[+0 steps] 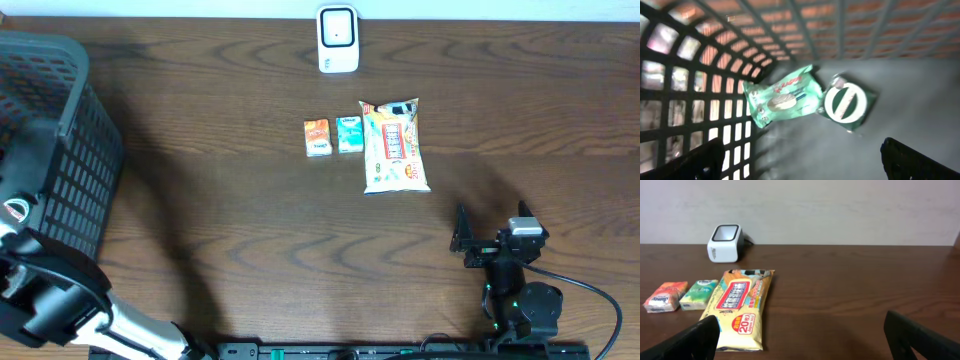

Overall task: Scan the item barcode
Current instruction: 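Reach the left gripper into the basket toward the green Zam-Buk box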

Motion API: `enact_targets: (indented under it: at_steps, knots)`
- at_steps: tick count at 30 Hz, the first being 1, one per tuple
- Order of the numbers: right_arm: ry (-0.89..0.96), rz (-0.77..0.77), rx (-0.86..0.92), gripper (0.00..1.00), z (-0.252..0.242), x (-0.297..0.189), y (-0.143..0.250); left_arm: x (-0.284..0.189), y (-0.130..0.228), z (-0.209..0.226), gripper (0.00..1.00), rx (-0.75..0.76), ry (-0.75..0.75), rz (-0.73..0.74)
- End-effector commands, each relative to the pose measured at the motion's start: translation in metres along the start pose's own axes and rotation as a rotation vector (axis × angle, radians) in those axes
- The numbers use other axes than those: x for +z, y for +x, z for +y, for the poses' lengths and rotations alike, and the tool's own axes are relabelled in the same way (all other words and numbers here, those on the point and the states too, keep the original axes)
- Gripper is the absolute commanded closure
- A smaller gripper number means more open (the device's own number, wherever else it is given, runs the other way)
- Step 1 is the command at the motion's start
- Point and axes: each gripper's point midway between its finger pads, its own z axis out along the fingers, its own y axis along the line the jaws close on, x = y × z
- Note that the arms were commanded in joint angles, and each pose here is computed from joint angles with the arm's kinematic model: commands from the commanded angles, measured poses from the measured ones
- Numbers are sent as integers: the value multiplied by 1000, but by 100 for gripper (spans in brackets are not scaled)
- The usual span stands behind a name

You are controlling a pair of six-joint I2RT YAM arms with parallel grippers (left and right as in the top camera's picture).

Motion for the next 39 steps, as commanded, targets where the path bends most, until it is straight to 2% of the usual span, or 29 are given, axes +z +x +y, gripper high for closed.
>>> enact_targets:
  at_steps: [1, 8, 11, 15, 17, 33, 39]
  knots:
    - [4, 1, -11, 1, 0, 0, 1, 25, 9, 6, 2, -42, -55, 51]
    - [4, 1, -11, 1, 0, 0, 1, 58, 24, 1, 5, -18, -101, 115]
    - [4, 1, -11, 1, 0, 0, 1, 63, 31, -15, 5, -8, -28, 161]
    - [4, 1, -11, 1, 0, 0, 1, 60, 40, -55, 5, 165, 198, 222]
    - [4, 1, -11, 1, 0, 0, 1, 59, 40, -62, 5, 200, 242, 223]
    - [4, 1, -11, 1, 0, 0, 1, 104, 53, -58, 5, 214, 150, 265]
    - [4, 1, -11, 1, 0, 0, 1, 122, 46, -51, 5, 223, 65, 219]
